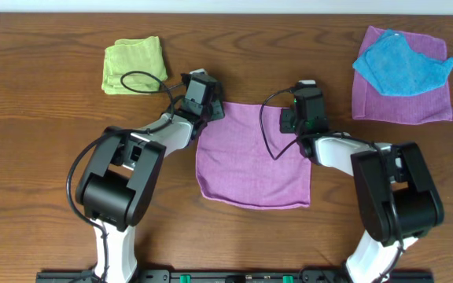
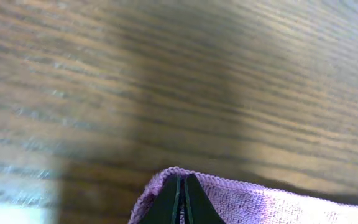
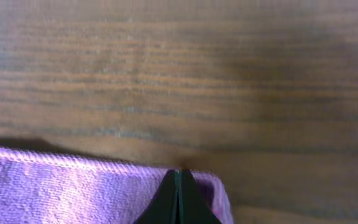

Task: Fold the cloth

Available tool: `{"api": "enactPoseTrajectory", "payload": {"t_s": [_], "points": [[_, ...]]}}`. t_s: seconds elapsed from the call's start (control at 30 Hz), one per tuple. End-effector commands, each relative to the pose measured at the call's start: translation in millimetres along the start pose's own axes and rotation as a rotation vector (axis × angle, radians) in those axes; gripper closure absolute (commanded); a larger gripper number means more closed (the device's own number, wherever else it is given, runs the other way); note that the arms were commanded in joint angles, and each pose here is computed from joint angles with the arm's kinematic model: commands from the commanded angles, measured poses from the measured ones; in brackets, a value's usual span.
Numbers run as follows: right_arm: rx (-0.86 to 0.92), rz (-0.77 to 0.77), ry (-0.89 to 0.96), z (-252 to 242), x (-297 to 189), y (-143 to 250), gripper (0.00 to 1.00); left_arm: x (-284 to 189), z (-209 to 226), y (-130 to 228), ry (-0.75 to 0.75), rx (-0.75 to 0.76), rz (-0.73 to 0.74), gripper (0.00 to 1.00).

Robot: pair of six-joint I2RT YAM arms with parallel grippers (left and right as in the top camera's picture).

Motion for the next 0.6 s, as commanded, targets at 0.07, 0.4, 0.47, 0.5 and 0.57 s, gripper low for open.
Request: {"api": "enactPoseTrajectory", "payload": {"t_s": [0.07, 0.4, 0.47, 0.5, 0.57], "points": [[0.001, -0.067, 0.025, -2, 5, -6, 0.98, 17, 11, 9, -0.049, 0.006, 0.037, 0.94], [-0.019, -0.092, 0.046, -5, 13, -5, 0.99, 16, 17, 5, -0.069, 0.019, 0.046, 0.94], [-0.047, -0.115, 0.043, -4, 12, -10, 0.99, 16, 18, 7, -0.075, 0.018, 0.059, 0.94], [-0.058, -0.123, 0.041, -4, 12, -11, 0.99, 16, 18, 8, -0.076, 0.018, 0.064, 0.94], [-0.080, -0.132, 0.038, -2, 12, -14, 0.98, 15, 19, 10, -0.082, 0.019, 0.075, 0.94]]}}
Point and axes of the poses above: each gripper's point midway between its finger pads, its own x axis out along the fingers, its own z axis along the line the jaws close on, y = z × x, the point moved 8 cm from there along -x, back along the fingers, and after that the axes turned 11 degrees about x, right-handed, at the moved point
